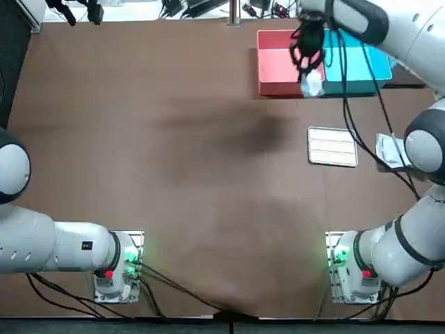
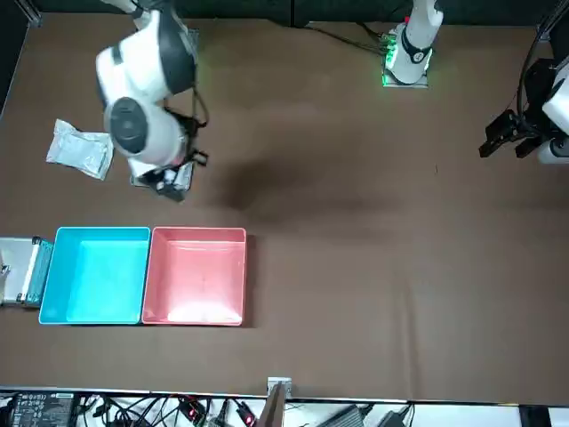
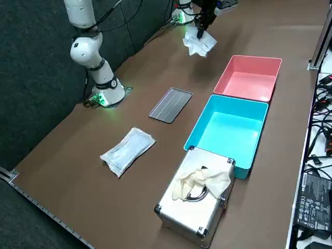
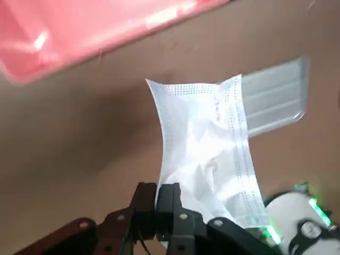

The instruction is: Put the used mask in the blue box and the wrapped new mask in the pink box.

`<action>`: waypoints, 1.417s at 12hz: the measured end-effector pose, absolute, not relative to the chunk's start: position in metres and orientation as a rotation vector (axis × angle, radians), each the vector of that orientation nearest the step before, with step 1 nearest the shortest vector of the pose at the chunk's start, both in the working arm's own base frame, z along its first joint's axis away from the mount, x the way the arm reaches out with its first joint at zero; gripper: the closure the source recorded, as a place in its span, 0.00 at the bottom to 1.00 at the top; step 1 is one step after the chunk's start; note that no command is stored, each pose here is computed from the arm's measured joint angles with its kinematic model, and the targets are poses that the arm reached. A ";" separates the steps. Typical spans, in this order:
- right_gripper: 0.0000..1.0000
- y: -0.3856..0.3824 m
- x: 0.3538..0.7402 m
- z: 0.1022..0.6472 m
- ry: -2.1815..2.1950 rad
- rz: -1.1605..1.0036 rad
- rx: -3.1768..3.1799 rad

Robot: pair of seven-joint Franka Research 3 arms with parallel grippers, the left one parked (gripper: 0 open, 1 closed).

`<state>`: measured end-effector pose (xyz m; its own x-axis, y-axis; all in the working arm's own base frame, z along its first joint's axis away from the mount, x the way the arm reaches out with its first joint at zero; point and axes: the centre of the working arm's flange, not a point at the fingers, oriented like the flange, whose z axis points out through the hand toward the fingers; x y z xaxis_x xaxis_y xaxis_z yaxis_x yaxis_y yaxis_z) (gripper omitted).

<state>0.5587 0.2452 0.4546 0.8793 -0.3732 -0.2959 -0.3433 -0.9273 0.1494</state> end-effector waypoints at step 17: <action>0.97 0.032 0.736 0.329 -0.320 -0.070 2.893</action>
<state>0.7359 0.0320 0.3289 0.9750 -0.2211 -0.0218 -0.2102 -0.9497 0.2322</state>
